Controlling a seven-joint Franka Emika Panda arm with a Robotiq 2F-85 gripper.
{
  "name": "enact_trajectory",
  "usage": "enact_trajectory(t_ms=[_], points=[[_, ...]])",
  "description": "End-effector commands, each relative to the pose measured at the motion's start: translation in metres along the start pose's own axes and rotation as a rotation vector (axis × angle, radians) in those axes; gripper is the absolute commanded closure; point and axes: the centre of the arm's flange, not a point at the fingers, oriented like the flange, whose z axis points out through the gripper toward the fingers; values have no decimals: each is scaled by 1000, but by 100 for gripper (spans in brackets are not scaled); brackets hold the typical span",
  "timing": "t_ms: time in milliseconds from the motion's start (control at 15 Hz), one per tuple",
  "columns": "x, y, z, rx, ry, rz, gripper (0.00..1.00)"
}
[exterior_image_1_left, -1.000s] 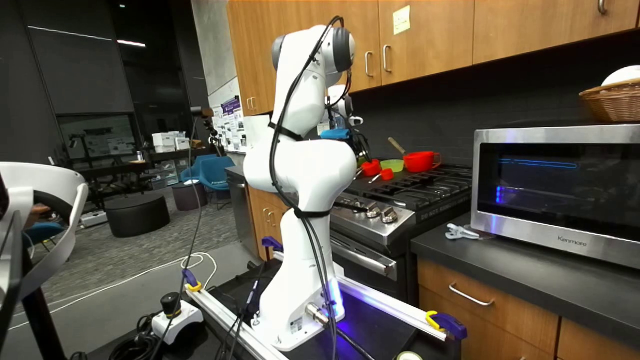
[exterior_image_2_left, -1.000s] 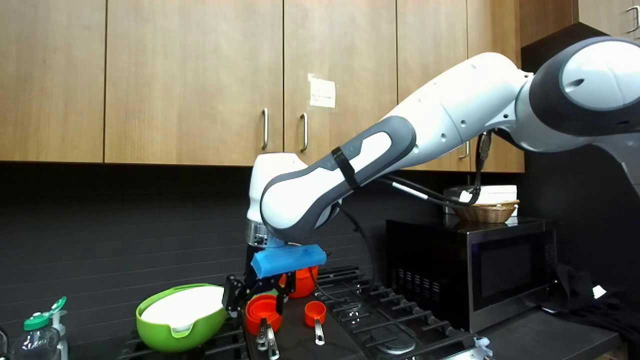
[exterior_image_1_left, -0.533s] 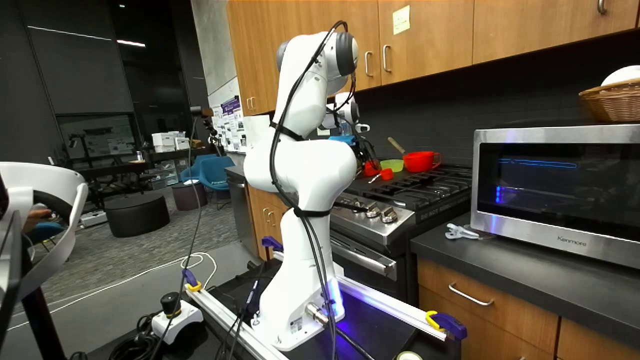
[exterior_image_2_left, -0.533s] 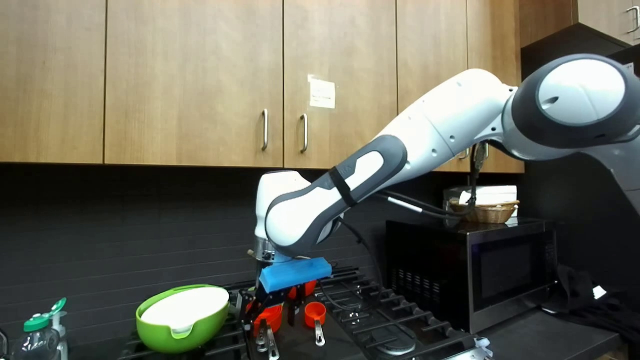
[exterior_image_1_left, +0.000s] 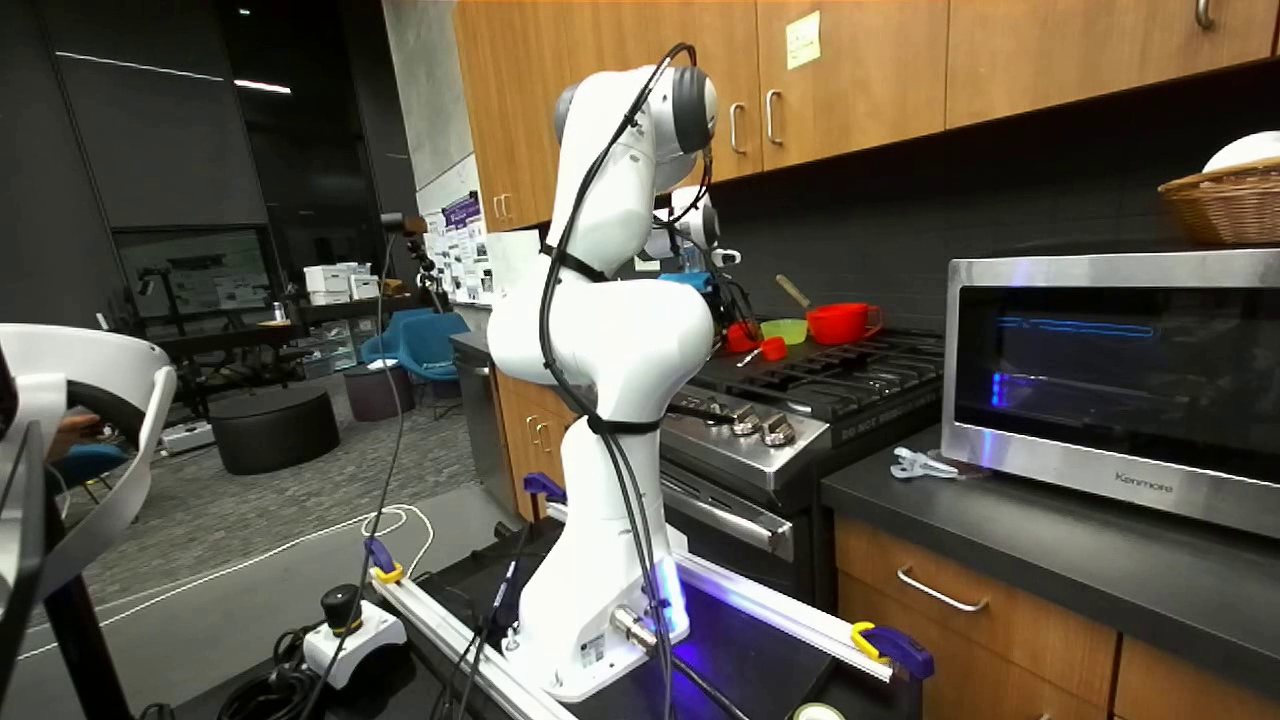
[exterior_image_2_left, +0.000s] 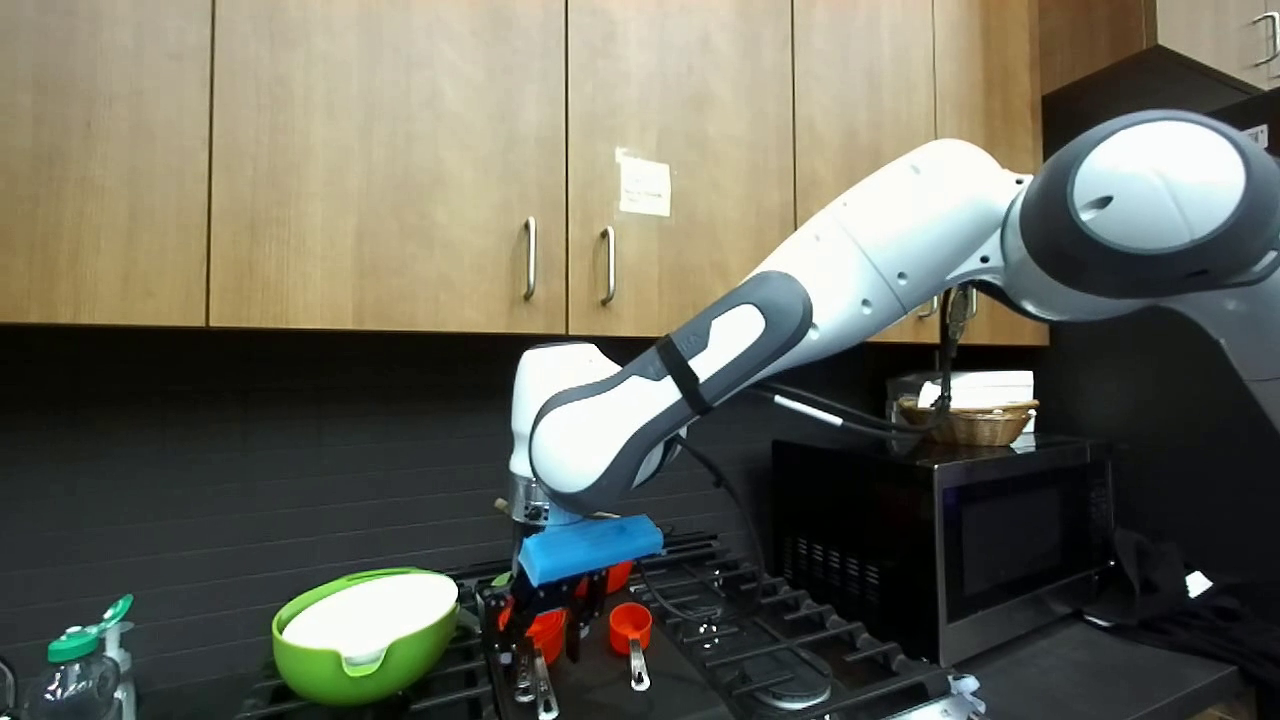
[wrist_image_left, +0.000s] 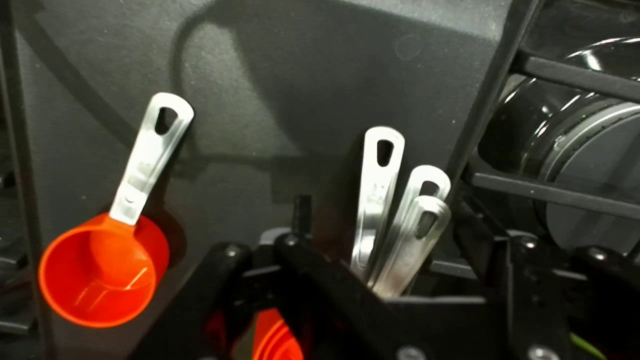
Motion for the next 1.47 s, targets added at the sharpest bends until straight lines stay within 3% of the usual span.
enact_trajectory(t_ms=[0,67,333,467,1067,1400], points=[[3,-3,-6,-8,4,8,38],[3,-5,-6,-8,5,6,30],[5,-19,-17,-2,21,-14,15],[7,-26,-20,-2,28,-25,21],[15,-25,-2,-19,-13,-16,27],[16,-22,3,-26,-18,-12,63]])
